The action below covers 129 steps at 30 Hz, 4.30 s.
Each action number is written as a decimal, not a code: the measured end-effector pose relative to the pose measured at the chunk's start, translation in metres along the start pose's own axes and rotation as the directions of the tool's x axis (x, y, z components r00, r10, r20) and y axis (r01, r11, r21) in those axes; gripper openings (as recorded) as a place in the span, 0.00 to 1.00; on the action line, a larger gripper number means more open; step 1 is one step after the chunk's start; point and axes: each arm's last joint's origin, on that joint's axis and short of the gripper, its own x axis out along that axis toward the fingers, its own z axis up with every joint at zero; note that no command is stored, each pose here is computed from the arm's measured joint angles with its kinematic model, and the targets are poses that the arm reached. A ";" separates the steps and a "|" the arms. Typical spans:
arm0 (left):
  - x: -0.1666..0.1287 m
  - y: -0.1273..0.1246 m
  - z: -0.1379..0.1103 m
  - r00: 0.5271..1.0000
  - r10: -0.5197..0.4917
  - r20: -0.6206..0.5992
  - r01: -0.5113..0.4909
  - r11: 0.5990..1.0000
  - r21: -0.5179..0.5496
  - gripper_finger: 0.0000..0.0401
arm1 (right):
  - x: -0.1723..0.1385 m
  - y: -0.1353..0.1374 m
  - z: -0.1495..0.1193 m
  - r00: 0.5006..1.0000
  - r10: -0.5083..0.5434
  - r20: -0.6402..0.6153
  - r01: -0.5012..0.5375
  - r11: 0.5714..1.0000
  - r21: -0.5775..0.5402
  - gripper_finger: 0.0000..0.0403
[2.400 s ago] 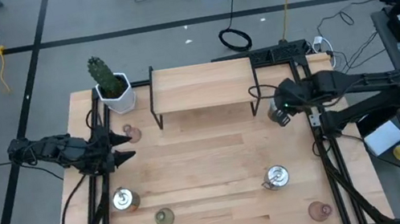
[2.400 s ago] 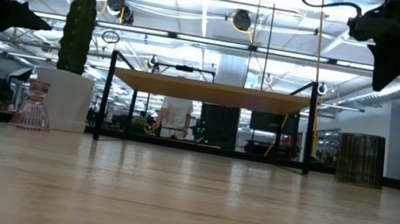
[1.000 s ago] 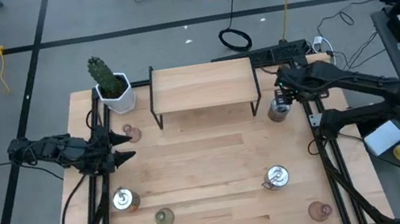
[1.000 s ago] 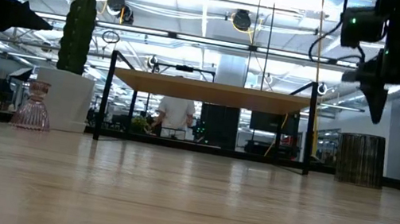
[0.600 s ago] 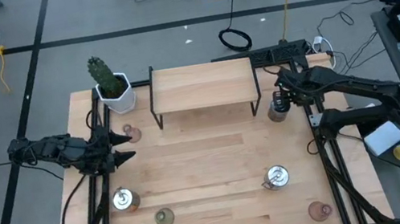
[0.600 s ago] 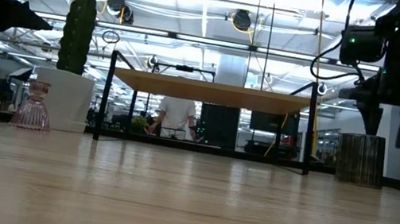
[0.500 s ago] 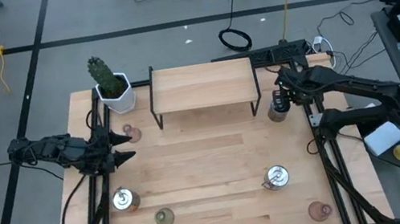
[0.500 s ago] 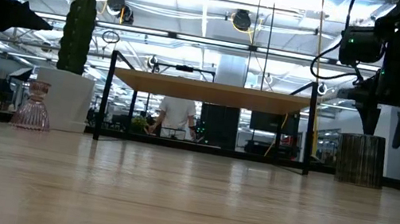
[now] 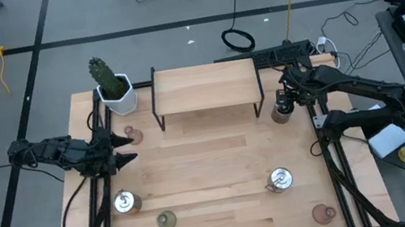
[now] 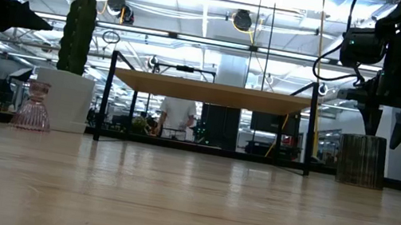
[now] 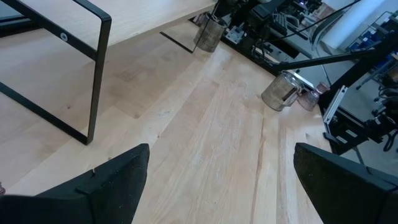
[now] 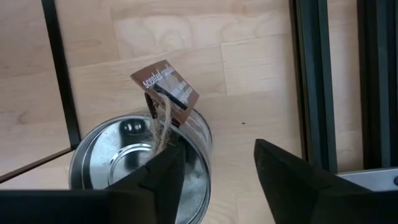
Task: Pick & Place candle stick holders
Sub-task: Put the top right silver scented candle on the shelf
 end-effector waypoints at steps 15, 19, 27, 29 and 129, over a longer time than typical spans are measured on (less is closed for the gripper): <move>0.000 0.000 0.000 1.000 0.000 0.000 0.000 1.000 0.000 0.98 | 0.000 0.001 0.000 1.000 0.022 -0.018 -0.022 1.000 -0.004 0.37; 0.000 0.000 0.000 1.000 0.000 0.000 0.000 1.000 0.001 0.98 | 0.000 0.002 0.000 0.999 0.029 -0.012 -0.029 1.000 -0.004 0.34; 0.000 0.000 0.000 1.000 0.000 0.001 0.000 1.000 0.000 0.98 | 0.011 -0.001 -0.004 0.999 0.025 -0.033 -0.025 1.000 -0.006 0.30; 0.000 0.000 0.000 1.000 0.000 0.001 0.000 1.000 0.000 0.98 | 0.020 -0.001 -0.007 0.998 0.044 -0.053 -0.044 0.999 -0.004 0.30; -0.005 -0.018 0.027 0.946 -0.180 0.268 0.205 0.976 -0.069 0.98 | -0.021 -0.003 -0.017 0.957 0.286 0.048 -0.280 0.954 -0.104 0.00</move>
